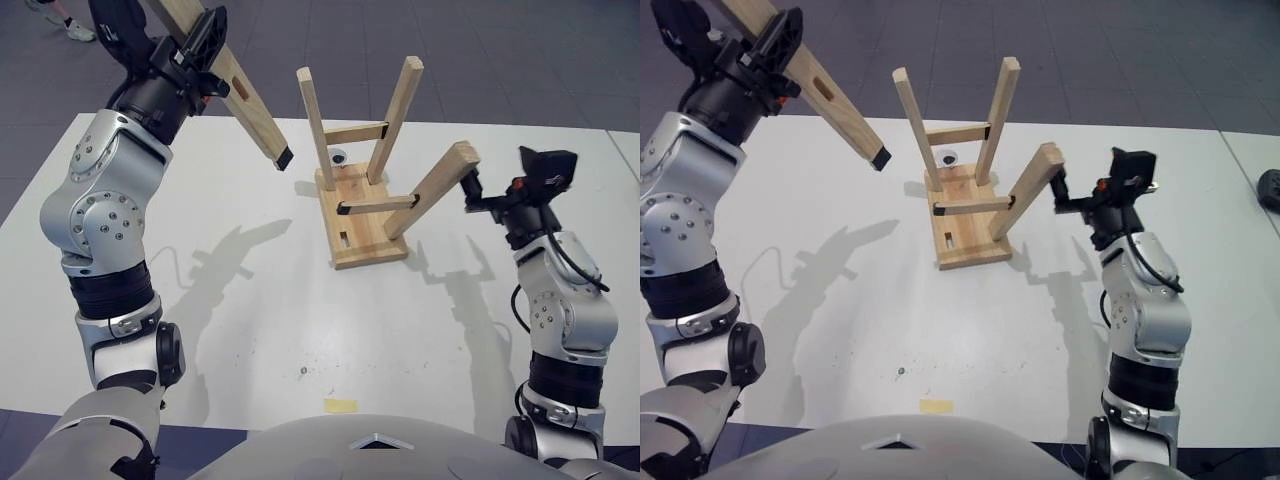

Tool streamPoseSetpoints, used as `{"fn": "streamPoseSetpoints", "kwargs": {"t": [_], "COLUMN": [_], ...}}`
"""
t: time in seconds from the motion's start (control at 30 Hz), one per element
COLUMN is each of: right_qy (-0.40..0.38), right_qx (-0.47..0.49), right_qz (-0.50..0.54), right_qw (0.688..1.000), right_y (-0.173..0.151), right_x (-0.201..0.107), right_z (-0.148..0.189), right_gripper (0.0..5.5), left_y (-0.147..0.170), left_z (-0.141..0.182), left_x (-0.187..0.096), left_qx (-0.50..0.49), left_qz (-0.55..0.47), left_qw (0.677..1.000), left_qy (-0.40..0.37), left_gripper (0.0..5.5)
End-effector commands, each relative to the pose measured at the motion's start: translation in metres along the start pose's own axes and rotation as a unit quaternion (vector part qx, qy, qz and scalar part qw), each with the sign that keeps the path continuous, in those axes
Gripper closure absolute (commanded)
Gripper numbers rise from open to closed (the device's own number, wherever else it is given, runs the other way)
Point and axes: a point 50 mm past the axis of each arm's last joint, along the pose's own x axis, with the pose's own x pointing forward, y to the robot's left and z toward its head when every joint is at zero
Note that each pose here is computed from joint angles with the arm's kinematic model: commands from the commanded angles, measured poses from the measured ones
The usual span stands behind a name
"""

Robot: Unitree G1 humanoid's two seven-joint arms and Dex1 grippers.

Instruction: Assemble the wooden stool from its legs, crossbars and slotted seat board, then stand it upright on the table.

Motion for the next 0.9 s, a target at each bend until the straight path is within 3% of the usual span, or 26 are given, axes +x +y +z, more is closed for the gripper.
{"fn": "streamPoseSetpoints", "kwargs": {"t": [0.03,0.2,0.4,0.5,0.63,0.77,0.9], "right_qy": [-0.02,-0.105,-0.21,-0.17,-0.079,-0.023,0.006], "right_qx": [0.031,0.094,0.23,0.241,0.221,0.181,0.157], "right_qz": [0.094,0.066,0.156,0.275,0.361,0.416,0.436], "right_qw": [0.995,0.988,0.938,0.915,0.903,0.891,0.886], "right_y": [0.027,-0.005,-0.022,-0.005,0.014,0.029,0.023], "right_x": [-0.004,0.0,-0.008,-0.012,-0.02,-0.015,-0.011], "right_z": [0.005,0.032,0.072,0.077,0.063,0.05,0.044], "right_gripper": [0.1,0.1,0.1,0.1,0.1,0.1,0.1], "left_y": [0.007,0.01,0.013,0.014,0.013,0.01,0.011], "left_z": [-0.002,-0.005,-0.009,-0.007,-0.012,-0.011,-0.013], "left_x": [0.001,0.002,0.003,0.004,0.001,0.005,0.004], "left_qx": [0.042,0.045,0.048,0.022,0.021,0.022,0.022], "left_qz": [0.018,0.024,0.037,0.043,0.039,0.02,0.021], "left_qw": [0.999,0.999,0.998,0.999,0.999,0.999,0.999], "left_qy": [0.005,0.005,0.007,-0.002,0.01,0.014,0.018], "left_gripper": [4.45,4.45,4.45,4.45,4.45,4.45,4.45]}}
